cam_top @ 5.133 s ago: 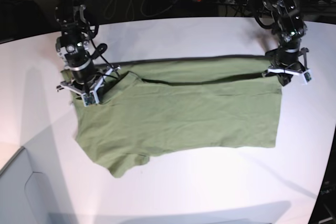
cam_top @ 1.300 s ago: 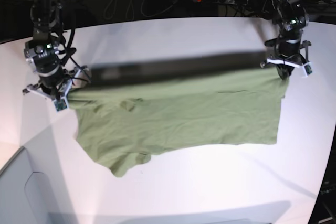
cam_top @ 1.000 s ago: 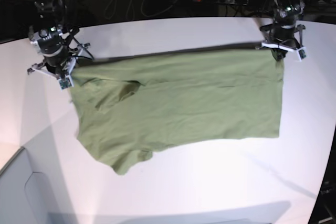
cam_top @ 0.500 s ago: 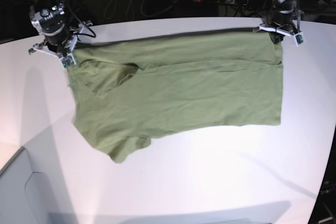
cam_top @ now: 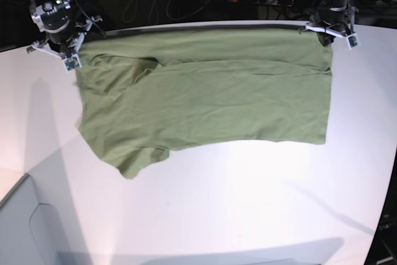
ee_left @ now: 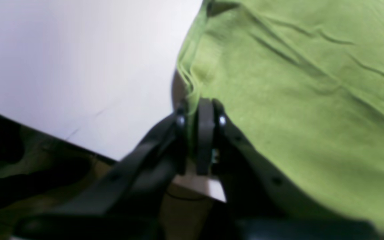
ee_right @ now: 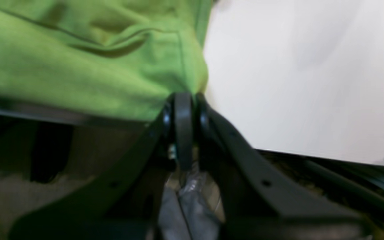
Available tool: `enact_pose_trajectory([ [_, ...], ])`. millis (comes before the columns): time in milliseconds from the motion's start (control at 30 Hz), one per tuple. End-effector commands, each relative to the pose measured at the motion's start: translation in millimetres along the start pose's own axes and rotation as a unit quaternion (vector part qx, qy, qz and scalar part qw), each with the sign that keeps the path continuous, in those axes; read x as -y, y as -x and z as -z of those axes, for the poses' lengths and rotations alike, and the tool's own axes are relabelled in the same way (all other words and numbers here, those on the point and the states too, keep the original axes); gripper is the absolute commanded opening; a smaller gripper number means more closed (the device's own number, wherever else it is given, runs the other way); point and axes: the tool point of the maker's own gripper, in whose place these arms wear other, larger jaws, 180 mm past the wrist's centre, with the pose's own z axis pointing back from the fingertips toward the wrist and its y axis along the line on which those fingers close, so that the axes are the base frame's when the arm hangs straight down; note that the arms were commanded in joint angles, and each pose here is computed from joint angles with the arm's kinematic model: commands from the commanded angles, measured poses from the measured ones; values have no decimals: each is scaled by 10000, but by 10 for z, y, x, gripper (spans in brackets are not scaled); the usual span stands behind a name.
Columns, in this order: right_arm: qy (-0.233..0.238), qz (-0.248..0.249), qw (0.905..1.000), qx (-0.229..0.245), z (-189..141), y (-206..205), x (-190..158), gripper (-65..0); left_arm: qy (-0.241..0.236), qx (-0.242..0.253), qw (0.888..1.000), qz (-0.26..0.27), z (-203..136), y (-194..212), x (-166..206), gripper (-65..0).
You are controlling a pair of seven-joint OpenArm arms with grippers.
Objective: Fold the T-shirt properly
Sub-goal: 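Regrasp the folded edge with both grippers and drag it toward the robot, then move both grippers out along the shirt's sides toward the hem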
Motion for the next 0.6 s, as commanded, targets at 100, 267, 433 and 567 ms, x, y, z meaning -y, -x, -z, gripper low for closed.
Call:
enact_pose_trajectory([
  [100, 55, -96, 9999, 96, -30, -49, 40, -648, -43, 104, 9999, 84, -46, -50, -46, -650],
  [267, 55, -96, 9999, 96, -30, -49, 40, -648, -50, 76, 9999, 77, -42, -32, -53, -650],
  [433, 66, -84, 9999, 102, -31, -53, 51, -542, -71, -117, 9999, 59, -40, 20, -54, -608],
  [567, 80, -85, 9999, 122, -39, -65, 59, -334, -179, -208, 9996, -11, -57, 11, -144, -416],
])
